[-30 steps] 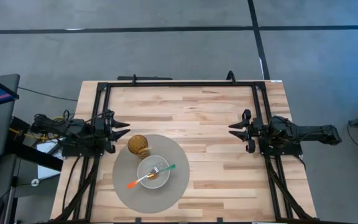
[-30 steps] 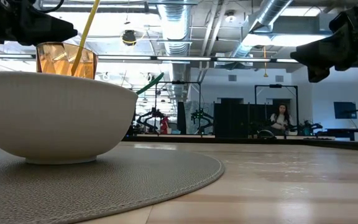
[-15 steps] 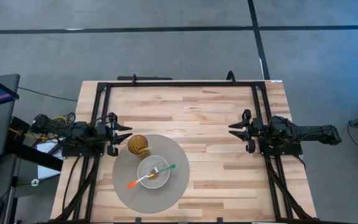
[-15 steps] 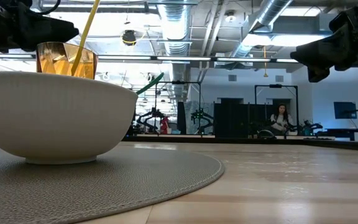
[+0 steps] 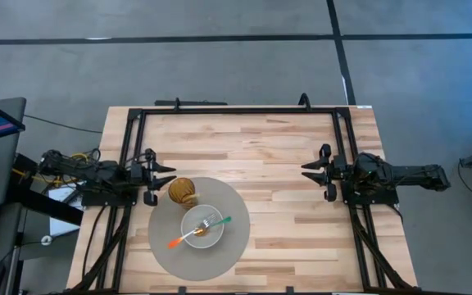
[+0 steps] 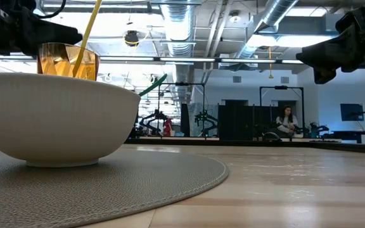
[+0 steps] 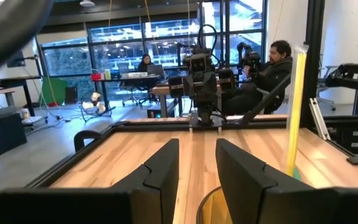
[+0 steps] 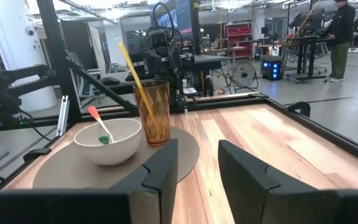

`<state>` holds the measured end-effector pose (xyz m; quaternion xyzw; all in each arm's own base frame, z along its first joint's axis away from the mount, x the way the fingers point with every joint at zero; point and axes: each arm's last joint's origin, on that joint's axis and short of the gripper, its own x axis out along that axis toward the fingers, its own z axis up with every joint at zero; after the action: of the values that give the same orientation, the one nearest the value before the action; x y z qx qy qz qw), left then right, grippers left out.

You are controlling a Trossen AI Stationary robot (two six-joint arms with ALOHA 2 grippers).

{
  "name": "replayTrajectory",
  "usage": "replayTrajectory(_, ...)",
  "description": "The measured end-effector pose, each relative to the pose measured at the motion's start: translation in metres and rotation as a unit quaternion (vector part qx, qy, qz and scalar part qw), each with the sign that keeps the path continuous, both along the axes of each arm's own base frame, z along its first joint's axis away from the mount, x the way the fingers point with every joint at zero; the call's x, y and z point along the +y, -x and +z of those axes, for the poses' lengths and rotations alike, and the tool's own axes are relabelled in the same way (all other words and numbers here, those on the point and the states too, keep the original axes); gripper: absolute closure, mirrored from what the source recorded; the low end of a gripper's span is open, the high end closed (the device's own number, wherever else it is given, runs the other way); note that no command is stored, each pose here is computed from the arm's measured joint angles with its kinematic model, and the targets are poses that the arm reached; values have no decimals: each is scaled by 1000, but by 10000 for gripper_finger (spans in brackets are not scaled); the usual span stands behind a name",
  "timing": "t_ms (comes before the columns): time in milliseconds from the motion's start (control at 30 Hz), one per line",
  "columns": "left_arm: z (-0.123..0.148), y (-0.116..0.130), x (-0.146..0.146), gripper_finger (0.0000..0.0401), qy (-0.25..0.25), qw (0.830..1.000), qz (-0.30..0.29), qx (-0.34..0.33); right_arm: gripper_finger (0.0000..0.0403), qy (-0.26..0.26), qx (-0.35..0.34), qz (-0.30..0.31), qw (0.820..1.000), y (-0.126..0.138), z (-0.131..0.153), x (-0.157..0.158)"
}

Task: Pick & Place Utensil
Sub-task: Return to Home Position

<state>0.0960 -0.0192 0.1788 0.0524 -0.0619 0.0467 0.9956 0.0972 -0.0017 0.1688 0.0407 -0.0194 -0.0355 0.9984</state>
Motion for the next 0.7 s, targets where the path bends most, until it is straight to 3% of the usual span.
replayTrajectory(700,-7,-6,-2,293,-13,999,0,40,294,0,0,0,1000,0,0,0)
